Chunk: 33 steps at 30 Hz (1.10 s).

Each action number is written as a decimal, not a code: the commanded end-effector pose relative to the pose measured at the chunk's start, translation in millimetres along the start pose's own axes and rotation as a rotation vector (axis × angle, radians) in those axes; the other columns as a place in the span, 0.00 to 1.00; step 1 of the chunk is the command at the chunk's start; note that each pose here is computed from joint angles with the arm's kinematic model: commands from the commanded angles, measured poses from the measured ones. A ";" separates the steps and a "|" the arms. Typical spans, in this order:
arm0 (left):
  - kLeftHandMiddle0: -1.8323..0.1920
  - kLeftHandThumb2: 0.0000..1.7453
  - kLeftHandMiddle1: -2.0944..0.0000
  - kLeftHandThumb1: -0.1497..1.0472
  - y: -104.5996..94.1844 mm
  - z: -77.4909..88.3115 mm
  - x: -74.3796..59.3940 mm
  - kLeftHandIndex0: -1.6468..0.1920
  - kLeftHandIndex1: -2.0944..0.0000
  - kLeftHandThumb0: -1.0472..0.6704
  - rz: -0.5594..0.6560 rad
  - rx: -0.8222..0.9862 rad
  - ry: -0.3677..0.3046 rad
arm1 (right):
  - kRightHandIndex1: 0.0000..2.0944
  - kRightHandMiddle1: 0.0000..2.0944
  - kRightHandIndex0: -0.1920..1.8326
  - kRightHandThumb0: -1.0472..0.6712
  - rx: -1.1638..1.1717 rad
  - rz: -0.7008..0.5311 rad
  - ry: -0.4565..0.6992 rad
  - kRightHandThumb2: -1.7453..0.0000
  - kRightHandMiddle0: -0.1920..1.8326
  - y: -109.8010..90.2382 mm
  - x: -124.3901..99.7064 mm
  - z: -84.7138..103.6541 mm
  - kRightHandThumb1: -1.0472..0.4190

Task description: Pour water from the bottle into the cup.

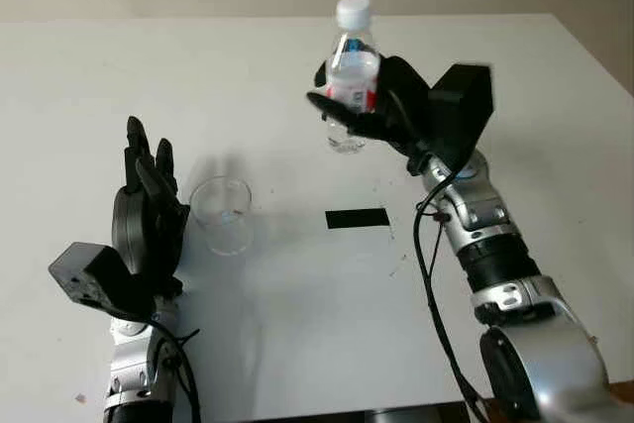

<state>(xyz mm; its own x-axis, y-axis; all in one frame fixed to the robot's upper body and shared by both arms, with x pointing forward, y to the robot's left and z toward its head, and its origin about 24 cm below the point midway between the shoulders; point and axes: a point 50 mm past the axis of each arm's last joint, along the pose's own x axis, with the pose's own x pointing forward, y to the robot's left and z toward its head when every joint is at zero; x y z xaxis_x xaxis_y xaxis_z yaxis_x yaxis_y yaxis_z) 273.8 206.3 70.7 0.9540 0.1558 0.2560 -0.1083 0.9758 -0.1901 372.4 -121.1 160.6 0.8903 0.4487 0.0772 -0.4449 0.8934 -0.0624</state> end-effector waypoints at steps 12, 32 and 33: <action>1.00 0.48 0.85 1.00 3.7 3.9 -4.4 0.97 1.00 0.11 -0.005 0.016 -0.001 | 1.00 1.00 0.77 0.36 0.062 -0.013 0.046 0.72 0.54 2.4 -23.5 -4.3 0.00; 1.00 0.46 0.86 1.00 8.1 5.3 -6.6 0.97 1.00 0.10 -0.001 0.014 0.002 | 1.00 1.00 0.64 0.34 -0.036 -0.066 0.098 0.72 0.37 11.9 -38.6 -46.8 0.00; 1.00 0.46 0.86 1.00 8.4 5.3 -6.6 0.96 1.00 0.10 -0.001 0.015 0.002 | 1.00 1.00 0.64 0.34 -0.034 -0.066 0.098 0.72 0.37 12.1 -38.8 -48.2 0.00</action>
<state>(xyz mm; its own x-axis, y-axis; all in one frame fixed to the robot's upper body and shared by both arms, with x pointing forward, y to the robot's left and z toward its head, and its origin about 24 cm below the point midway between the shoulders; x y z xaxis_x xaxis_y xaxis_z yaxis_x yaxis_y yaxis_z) 268.0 210.9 71.1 0.9561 0.1549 0.2488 -0.1098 0.9764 -0.1858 337.4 -130.6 108.1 0.9244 0.3798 -0.0350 -0.3814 0.9194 -0.0966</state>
